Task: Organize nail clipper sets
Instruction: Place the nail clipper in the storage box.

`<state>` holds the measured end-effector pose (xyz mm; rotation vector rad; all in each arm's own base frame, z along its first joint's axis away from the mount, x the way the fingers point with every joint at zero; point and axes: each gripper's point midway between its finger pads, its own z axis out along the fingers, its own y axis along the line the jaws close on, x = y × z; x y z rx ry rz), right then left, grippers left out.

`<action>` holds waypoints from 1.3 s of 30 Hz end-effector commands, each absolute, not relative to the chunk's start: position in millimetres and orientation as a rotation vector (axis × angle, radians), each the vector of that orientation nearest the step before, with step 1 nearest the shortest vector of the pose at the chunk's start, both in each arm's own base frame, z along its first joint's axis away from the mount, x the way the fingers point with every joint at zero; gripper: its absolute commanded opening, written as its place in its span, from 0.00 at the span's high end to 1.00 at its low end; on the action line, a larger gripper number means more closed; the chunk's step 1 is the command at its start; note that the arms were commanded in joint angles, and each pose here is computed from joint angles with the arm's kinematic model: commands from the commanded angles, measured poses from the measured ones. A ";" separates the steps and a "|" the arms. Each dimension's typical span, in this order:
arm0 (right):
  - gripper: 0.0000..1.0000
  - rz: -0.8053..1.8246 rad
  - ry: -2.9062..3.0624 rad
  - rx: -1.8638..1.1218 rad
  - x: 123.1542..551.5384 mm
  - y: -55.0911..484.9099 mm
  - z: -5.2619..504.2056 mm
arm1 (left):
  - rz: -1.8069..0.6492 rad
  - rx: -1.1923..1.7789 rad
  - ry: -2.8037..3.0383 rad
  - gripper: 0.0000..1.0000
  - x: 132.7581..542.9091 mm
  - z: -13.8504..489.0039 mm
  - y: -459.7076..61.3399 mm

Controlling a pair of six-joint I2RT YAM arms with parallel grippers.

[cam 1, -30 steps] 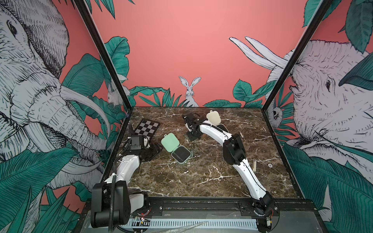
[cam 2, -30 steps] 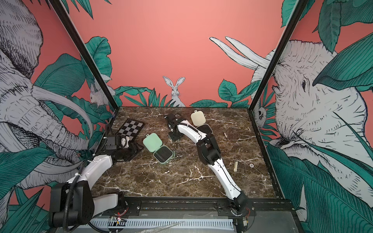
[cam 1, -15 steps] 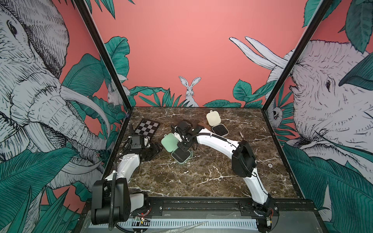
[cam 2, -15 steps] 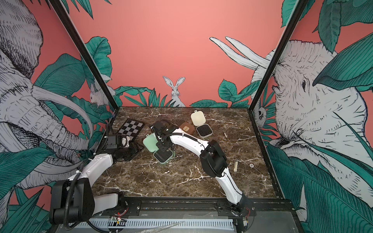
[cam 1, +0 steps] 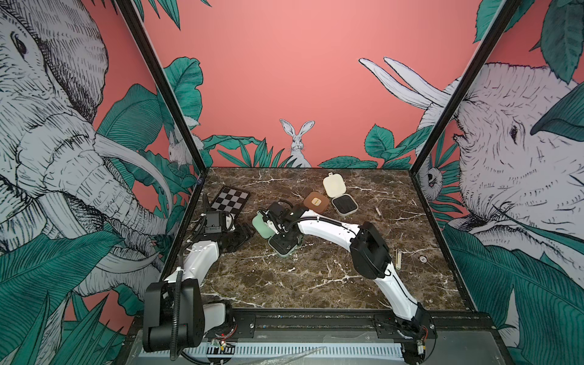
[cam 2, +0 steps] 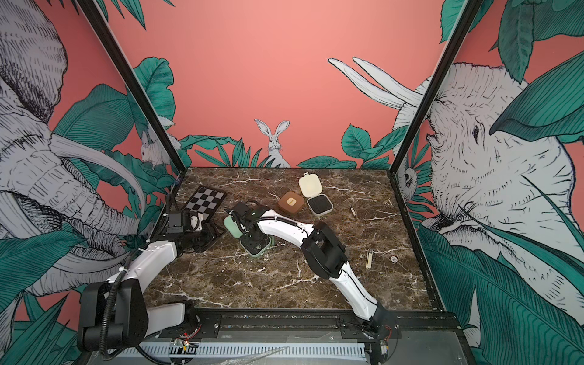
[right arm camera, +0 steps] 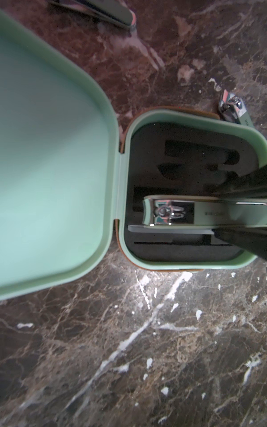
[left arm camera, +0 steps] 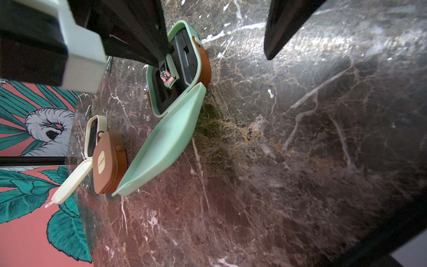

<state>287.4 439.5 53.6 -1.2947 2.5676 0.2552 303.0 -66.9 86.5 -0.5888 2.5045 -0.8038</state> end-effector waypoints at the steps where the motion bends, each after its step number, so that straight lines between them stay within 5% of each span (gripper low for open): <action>1: 0.89 0.250 2.568 -1.271 291.9 442.2 49.9 | -0.802 -0.577 2.492 0.32 300.8 87.6 -66.9; 23: 0.89 0.226 2.639 -1.214 298.9 435.4 21.7 | -0.805 -0.576 2.492 0.32 299.4 89.1 -67.2; 30: 0.80 0.236 2.659 -1.154 294.2 428.9 24.4 | -0.805 -0.575 2.493 0.32 299.7 89.7 -67.3; 35: 0.95 0.221 2.655 -1.115 298.8 428.3 31.3 | -0.808 -0.575 2.492 0.32 299.4 90.3 -67.9; 39: 0.97 0.217 2.644 -1.088 301.2 428.0 37.7 | -0.807 -0.575 2.491 0.32 298.9 90.4 -67.6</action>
